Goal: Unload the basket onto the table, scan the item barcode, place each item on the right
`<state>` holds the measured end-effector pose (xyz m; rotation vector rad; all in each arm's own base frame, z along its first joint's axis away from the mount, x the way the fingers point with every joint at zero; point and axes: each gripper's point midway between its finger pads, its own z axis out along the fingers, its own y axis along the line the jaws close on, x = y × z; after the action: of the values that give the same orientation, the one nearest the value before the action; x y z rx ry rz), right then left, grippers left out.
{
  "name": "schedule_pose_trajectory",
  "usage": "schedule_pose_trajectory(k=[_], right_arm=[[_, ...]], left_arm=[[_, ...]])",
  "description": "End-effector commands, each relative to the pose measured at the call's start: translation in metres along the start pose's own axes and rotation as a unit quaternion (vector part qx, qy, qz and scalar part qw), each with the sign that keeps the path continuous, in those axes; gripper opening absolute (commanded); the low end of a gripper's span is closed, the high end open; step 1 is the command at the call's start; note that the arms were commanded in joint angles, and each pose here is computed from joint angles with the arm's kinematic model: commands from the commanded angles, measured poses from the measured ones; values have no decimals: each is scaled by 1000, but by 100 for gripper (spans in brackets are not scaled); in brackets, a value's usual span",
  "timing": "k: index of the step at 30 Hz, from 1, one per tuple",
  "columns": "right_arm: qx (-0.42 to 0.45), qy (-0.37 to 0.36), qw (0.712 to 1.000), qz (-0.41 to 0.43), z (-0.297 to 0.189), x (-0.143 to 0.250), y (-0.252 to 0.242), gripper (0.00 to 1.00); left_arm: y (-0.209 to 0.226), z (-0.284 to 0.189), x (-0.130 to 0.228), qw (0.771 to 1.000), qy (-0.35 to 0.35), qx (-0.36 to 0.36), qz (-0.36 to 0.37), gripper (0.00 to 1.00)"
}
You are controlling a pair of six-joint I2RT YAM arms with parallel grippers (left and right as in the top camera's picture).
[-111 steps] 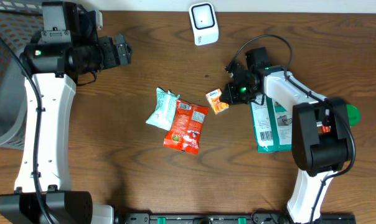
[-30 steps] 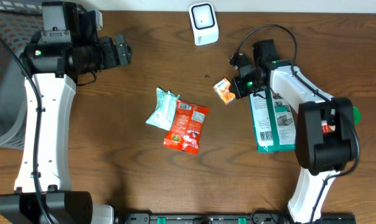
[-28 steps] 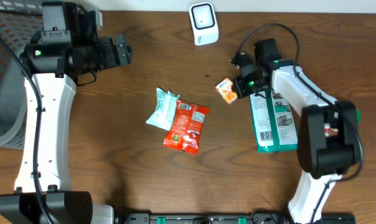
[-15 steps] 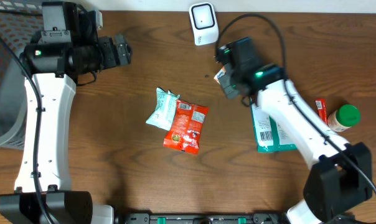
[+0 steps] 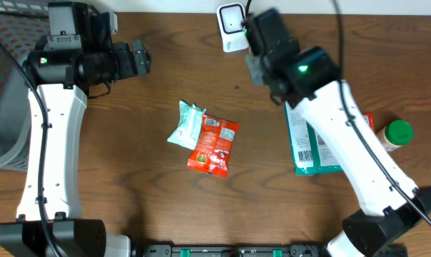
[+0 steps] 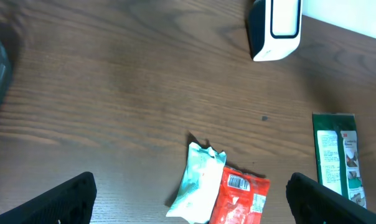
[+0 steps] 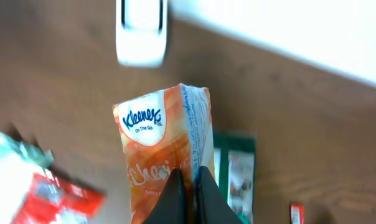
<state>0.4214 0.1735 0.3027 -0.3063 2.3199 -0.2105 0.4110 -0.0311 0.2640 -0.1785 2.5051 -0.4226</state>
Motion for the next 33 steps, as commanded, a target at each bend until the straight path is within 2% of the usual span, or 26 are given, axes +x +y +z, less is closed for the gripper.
schedule_pose_trajectory(k=[1,7,18,26,33], right_arm=[[32,-47,998,11,-18,-34,-19,1],[78,-68,994,-12,8,-58,-18,1],[181,-99,971,-119,128,-77,26,1],[196,-107,958,-180,197,-65,58,1],[226,-121,931,-258,231,-62,74,1]], left_arm=[[-2,-1,-2,1000,-1,5,5,97],[-2,-1,-2,1000,-1,5,5,97],[-2,-1,-2,1000,-1,5,5,97],[-2,-1,-2,1000,-1,5,5,97],[-2,-1,-2,1000,-1,5,5,97]])
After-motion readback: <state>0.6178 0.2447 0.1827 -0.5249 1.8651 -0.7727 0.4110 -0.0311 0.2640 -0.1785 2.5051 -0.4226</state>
